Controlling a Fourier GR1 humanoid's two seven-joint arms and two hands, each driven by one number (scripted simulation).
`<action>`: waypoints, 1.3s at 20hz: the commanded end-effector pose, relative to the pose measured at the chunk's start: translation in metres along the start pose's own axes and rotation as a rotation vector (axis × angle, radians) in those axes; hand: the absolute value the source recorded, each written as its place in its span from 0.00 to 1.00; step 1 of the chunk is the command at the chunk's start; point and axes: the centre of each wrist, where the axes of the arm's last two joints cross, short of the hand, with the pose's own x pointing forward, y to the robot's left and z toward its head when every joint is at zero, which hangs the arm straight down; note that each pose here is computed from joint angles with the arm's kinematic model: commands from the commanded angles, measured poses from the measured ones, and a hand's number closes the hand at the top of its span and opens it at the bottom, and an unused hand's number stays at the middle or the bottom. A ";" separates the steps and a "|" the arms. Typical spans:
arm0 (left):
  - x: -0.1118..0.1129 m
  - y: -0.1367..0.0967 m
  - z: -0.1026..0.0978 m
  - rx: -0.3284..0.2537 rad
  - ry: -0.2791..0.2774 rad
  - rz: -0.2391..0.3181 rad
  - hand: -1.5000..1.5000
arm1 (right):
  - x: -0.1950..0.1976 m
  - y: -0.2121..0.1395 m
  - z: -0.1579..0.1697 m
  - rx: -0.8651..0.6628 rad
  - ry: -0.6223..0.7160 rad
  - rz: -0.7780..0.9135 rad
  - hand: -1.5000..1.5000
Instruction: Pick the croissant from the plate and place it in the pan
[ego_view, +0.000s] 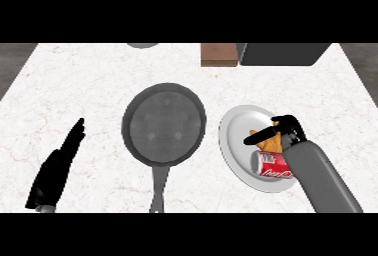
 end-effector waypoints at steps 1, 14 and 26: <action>0.004 -0.007 0.006 -0.013 -0.002 0.002 0.50 | -0.005 0.008 -0.009 0.030 0.191 -0.072 1.00; -0.002 0.008 -0.003 -0.008 0.002 0.003 0.50 | -0.020 0.012 0.021 0.011 -0.480 0.749 1.00; 0.001 -0.002 -0.009 0.021 0.010 0.024 0.50 | 0.007 -0.061 0.106 -0.590 -1.210 0.584 1.00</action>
